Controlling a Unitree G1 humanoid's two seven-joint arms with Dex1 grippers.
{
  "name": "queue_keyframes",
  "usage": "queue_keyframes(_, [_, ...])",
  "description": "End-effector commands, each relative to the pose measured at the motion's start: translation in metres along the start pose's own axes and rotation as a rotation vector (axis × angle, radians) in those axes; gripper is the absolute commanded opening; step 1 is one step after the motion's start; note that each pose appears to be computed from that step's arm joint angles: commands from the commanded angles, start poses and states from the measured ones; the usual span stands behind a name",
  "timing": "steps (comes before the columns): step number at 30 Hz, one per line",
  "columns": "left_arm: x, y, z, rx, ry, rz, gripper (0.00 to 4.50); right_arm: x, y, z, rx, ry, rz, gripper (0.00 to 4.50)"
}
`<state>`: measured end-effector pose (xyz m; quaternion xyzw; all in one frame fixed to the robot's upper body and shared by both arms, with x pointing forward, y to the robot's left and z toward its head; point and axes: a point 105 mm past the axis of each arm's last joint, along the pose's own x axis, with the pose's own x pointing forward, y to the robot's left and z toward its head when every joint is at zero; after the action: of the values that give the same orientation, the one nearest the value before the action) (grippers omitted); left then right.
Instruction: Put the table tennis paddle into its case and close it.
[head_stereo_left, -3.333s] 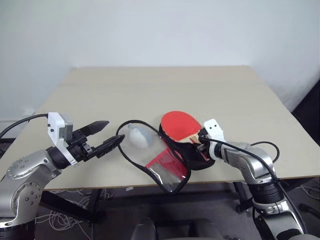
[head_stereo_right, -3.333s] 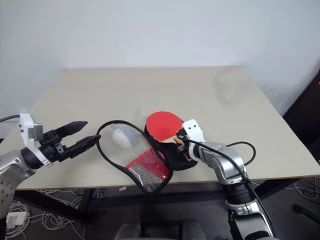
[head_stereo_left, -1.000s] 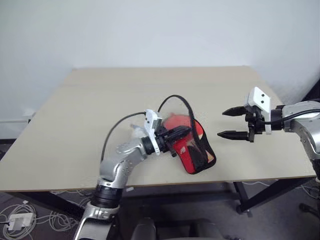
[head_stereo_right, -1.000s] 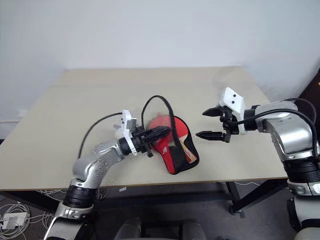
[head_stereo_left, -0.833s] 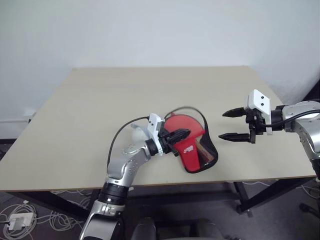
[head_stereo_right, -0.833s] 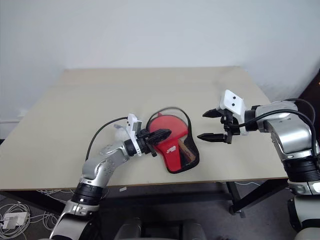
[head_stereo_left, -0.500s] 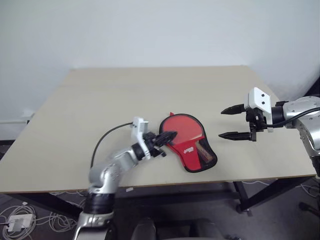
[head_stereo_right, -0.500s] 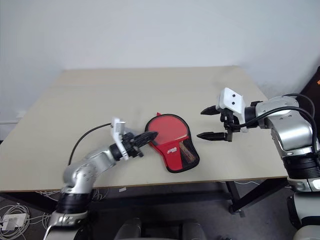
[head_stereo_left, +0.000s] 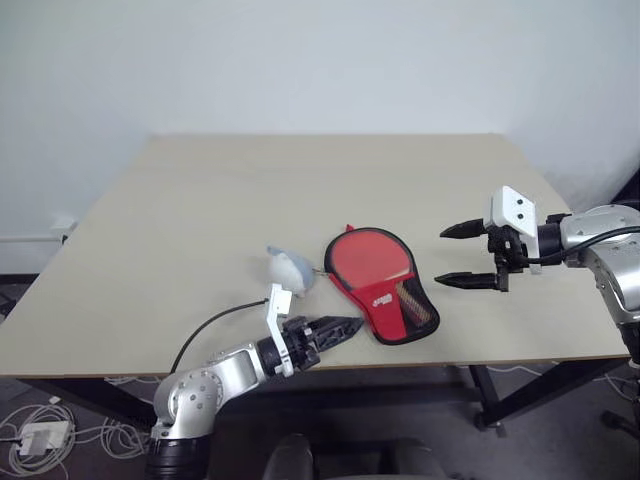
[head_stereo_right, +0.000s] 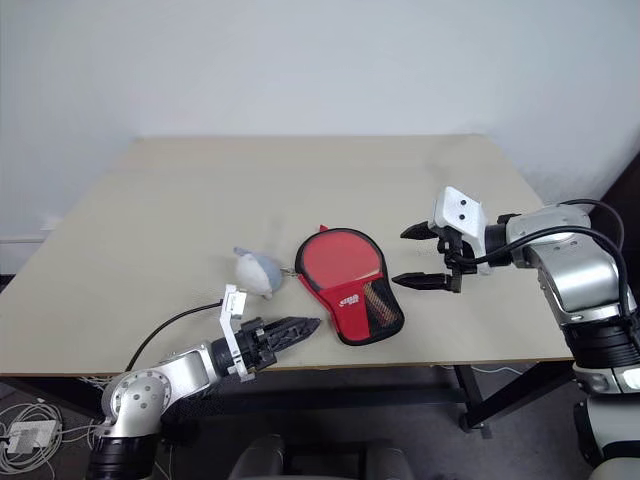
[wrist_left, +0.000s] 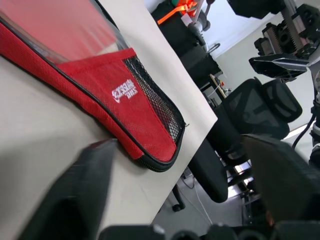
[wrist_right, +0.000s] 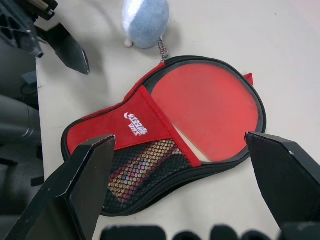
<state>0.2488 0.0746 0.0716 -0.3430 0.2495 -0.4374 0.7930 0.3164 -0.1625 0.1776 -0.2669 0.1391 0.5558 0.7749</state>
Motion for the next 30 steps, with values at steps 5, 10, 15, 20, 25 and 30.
queue_keyframes(5, [0.016,-0.001,0.001,-0.064,0.008,-0.02,4.47,-0.006,-0.003,0.021,-0.022,-0.069,-0.037,4.5])
queue_keyframes(10, [0.028,0.001,-0.005,-0.158,0.046,-0.026,4.47,-0.005,-0.001,0.023,-0.016,-0.079,-0.034,4.5])
queue_keyframes(15, [0.034,0.006,-0.013,-0.245,0.095,-0.008,4.47,-0.004,0.001,0.024,-0.011,-0.083,-0.034,4.5])
queue_keyframes(20, [0.043,0.016,-0.01,-0.351,0.061,0.034,4.47,-0.002,0.003,0.025,-0.006,-0.088,-0.032,4.5])
queue_keyframes(25, [0.055,0.015,-0.01,-0.418,0.07,0.037,4.47,0.001,0.007,0.025,0.003,-0.096,-0.026,4.5])
queue_keyframes(30, [0.067,0.012,-0.01,-0.431,0.101,0.042,4.47,0.004,0.008,0.025,0.009,-0.102,-0.023,4.5])
